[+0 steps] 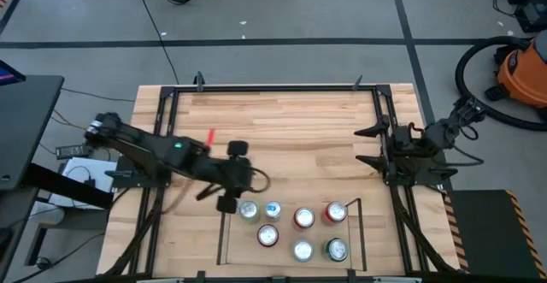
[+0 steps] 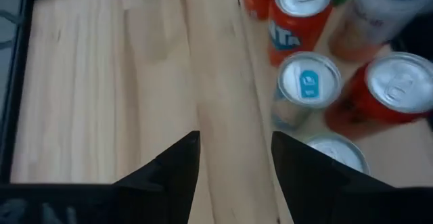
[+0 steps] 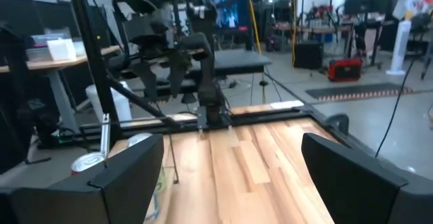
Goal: Place canned beverage on shelf
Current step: Return to Home Position
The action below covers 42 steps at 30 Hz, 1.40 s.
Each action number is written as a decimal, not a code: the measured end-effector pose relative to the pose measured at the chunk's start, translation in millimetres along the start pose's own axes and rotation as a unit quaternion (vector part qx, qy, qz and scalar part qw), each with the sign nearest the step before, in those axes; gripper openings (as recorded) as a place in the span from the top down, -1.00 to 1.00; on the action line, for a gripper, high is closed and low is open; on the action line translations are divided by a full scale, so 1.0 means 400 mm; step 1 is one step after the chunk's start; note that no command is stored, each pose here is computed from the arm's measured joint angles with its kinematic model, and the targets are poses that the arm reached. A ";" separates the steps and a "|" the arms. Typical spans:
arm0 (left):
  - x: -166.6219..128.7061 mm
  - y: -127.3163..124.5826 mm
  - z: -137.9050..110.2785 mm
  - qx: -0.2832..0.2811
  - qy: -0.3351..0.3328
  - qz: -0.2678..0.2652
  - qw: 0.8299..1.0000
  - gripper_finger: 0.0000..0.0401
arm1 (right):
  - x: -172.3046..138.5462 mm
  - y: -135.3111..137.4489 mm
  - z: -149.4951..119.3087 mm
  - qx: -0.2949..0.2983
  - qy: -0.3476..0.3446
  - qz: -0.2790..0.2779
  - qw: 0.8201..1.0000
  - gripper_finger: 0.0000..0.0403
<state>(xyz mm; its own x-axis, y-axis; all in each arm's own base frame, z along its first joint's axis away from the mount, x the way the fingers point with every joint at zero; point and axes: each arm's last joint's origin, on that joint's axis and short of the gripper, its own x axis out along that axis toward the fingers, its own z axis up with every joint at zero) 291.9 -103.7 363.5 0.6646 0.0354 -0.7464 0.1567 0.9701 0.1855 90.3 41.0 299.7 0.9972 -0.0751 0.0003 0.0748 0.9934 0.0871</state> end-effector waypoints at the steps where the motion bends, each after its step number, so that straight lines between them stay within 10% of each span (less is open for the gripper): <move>1: -0.012 0.001 -0.017 -0.007 -0.013 -0.001 1.000 0.04 | -0.005 -0.004 0.003 -0.003 -0.005 0.000 1.000 -0.79; 19: -0.076 0.148 -0.255 -0.070 -0.221 0.097 0.968 0.04 | -0.083 -0.069 0.010 -0.010 -0.039 -0.005 0.999 -0.79; 42: -0.065 0.218 -0.493 -0.091 -0.276 0.141 0.946 0.04 | -0.105 -0.094 0.012 -0.046 -0.060 -0.058 0.995 -0.79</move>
<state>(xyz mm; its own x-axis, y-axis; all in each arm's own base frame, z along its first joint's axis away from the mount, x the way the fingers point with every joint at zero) 144.0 27.3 273.1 0.9494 0.2170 -0.2270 -0.1788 0.9678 0.1772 45.4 6.4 301.4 0.9742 -0.1940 0.1151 0.1951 0.9808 0.0015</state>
